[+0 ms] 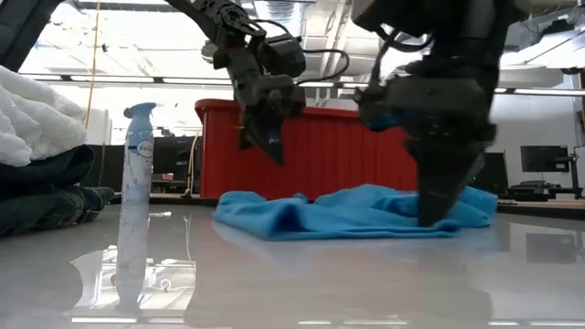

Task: Fold Laundry from Bin
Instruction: Fold the blue shorts from the red bin

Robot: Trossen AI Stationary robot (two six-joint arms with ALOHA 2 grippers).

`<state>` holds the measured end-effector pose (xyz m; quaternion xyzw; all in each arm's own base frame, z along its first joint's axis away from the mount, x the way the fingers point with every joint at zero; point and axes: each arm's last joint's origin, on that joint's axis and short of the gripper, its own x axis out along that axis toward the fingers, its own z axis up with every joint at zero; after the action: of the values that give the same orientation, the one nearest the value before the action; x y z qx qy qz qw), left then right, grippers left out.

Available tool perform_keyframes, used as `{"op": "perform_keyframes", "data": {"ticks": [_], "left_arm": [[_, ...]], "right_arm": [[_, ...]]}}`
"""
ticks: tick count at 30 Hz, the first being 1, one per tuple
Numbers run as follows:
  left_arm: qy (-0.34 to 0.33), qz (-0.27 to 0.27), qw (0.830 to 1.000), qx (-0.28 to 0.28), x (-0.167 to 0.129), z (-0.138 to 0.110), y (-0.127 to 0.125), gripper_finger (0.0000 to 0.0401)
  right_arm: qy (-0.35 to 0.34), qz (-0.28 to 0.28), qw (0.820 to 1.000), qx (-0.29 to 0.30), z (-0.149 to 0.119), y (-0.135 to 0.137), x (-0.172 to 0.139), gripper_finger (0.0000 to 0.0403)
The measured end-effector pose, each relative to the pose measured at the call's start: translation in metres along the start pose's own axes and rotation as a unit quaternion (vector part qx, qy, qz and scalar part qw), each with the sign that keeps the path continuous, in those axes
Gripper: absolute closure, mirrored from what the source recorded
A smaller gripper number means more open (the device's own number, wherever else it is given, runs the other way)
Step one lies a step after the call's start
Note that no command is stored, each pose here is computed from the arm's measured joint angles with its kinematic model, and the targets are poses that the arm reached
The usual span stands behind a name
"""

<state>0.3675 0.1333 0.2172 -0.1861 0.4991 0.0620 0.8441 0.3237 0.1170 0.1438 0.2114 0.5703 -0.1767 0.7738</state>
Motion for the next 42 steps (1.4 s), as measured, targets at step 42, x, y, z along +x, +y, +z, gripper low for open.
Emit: {"op": "perform_keyframes", "data": {"ticks": [42], "left_arm": [[0.014, -0.095, 0.995, 0.016, 0.073, -0.08, -0.107, 0.0401]], "right_arm": [[-0.089, 0.017, 0.979, 0.183, -0.057, 0.027, -0.058, 0.039]]}}
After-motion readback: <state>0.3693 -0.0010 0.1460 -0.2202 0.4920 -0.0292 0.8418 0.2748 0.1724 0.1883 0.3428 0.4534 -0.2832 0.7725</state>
